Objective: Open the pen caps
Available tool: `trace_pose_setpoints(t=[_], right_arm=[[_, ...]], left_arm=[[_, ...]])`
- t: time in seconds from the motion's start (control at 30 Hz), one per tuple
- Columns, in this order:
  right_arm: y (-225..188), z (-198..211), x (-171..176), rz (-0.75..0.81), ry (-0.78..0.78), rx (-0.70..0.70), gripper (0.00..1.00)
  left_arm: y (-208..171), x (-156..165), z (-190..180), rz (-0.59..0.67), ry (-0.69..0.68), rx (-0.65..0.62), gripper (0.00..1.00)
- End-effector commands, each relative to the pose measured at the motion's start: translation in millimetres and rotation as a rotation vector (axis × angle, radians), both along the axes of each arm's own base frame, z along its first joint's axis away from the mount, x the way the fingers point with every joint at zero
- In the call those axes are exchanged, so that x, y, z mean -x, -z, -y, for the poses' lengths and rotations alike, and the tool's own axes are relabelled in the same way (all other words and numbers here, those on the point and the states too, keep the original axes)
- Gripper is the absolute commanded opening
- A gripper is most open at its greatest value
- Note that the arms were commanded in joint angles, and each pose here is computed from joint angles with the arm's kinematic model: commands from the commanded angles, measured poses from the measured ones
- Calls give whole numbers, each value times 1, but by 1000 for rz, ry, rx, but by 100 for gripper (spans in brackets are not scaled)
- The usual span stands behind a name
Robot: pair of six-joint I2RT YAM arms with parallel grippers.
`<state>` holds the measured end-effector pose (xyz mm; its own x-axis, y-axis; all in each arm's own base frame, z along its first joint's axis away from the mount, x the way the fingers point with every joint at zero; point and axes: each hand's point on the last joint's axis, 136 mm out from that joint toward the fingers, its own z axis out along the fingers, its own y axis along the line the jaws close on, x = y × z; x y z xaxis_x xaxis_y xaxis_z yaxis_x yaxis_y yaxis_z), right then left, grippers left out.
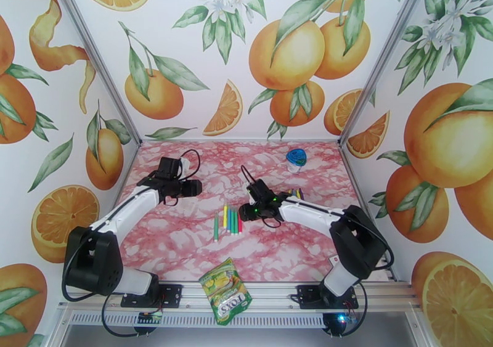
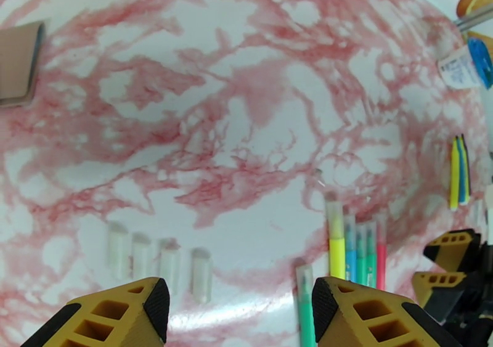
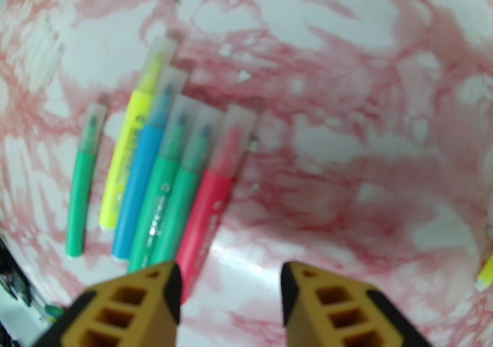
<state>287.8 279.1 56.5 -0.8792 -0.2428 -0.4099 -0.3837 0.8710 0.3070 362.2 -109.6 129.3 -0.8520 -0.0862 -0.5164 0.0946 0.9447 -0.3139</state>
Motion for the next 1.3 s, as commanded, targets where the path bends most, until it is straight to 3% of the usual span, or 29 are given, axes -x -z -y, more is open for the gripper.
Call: trace_pose_setpoints(t=[0.0, 0.67, 1.27], right_arm=[[-2, -17, 0, -16, -22, -37, 48], [31, -23, 5, -70, -34, 62, 44], [45, 15, -7, -40, 35, 312, 35]], left_arm=[[-14, -5, 1, 59, -7, 46, 65], [-9, -4, -2, 47, -14, 55, 66], [-8, -5, -1, 47, -13, 64, 66]])
